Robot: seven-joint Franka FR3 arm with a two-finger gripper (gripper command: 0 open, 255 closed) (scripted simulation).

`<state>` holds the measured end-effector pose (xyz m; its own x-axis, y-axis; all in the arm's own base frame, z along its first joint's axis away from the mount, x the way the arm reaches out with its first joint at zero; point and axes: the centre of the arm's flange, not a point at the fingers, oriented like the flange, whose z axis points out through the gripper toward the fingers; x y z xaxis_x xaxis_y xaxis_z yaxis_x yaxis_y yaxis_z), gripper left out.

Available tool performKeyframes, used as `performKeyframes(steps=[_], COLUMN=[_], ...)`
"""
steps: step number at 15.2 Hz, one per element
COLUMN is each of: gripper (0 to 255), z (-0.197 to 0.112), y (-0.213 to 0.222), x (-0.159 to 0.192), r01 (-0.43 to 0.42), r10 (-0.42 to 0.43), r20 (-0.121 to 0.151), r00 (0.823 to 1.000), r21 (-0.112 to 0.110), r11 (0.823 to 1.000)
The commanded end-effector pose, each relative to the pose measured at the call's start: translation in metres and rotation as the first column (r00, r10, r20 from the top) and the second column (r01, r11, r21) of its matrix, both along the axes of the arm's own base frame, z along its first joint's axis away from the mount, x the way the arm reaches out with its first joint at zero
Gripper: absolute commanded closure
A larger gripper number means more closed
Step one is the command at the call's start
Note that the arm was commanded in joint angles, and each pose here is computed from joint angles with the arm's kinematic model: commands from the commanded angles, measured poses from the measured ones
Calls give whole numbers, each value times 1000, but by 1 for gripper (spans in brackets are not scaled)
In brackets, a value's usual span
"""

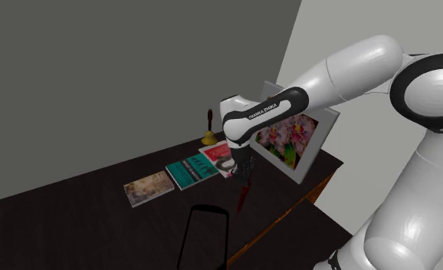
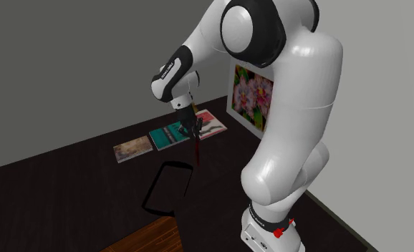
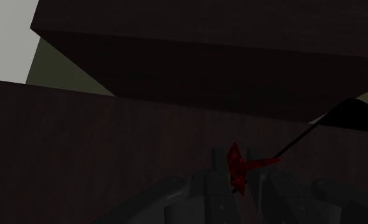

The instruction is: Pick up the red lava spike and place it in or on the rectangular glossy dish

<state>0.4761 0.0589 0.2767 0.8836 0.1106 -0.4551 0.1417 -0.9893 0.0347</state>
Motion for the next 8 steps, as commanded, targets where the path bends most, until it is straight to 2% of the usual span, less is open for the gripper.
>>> performKeyframes(steps=[1,8], gripper=[255,255], z=[11,48], y=[0,0], x=[1,1], r01=[0,0], r10=[0,0], r20=[0,0], r00=[1000,1000], r21=[0,0], r11=[1000,1000])
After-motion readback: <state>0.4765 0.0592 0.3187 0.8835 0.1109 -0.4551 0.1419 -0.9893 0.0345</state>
